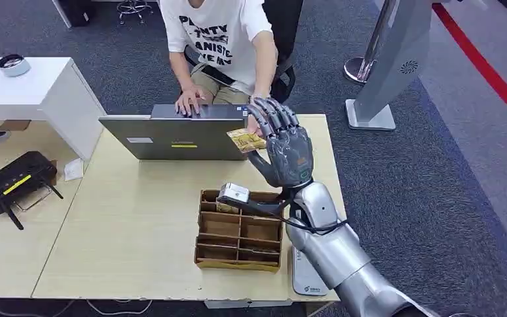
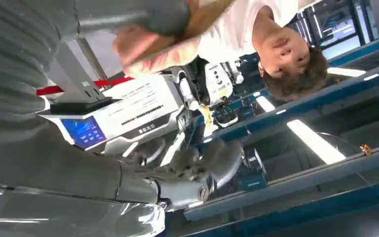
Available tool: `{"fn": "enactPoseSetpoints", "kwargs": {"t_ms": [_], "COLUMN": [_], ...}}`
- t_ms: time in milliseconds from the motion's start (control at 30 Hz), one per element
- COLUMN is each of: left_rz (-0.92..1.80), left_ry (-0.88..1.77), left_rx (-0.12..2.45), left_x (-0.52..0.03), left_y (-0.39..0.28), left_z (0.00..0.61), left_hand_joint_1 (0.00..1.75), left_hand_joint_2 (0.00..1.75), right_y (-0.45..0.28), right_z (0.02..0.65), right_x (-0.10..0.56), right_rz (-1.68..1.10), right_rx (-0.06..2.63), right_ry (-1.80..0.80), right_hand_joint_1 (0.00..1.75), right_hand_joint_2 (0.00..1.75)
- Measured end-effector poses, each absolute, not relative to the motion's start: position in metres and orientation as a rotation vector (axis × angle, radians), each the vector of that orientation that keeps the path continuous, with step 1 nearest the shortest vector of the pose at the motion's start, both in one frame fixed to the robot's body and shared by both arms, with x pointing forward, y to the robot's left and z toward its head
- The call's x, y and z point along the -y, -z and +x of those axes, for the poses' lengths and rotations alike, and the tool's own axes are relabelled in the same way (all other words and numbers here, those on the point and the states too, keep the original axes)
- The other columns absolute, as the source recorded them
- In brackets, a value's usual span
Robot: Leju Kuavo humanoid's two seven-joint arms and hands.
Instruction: Pass the card to the sensor for recognition and then transmit it.
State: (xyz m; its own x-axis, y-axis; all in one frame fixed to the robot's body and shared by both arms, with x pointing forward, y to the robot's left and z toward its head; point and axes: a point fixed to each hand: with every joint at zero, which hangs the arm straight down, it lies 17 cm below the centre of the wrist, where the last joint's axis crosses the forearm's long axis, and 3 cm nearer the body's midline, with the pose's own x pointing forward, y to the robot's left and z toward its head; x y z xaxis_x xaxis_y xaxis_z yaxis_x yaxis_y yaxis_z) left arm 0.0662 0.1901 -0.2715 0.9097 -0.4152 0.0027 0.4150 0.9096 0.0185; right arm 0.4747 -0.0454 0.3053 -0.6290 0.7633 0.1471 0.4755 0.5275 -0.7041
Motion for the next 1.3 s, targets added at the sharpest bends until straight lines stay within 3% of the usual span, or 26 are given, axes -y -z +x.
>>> {"fn": "enactPoseSetpoints", "kwargs": {"t_ms": [867,1300], "left_rz": [0.025,0.033], "left_ry": [0.431,0.395], "left_rx": [0.003,0.013], "left_x": [-0.194,-0.197], "left_y": [0.272,0.273], "left_z": [0.066,0.067], "left_hand_joint_1": [0.00,0.00], "left_hand_joint_2": [0.00,0.00], "right_y": [-0.291,-0.294], "right_z": [0.480,0.475], "right_x": [0.048,0.058], "right_rz": [-0.959,-0.607], "right_rx": [2.295,2.290], "right_ry": [-0.870,-0.580], "right_hand_joint_1": [1.75,1.75], "right_hand_joint_2": [1.75,1.75]}}
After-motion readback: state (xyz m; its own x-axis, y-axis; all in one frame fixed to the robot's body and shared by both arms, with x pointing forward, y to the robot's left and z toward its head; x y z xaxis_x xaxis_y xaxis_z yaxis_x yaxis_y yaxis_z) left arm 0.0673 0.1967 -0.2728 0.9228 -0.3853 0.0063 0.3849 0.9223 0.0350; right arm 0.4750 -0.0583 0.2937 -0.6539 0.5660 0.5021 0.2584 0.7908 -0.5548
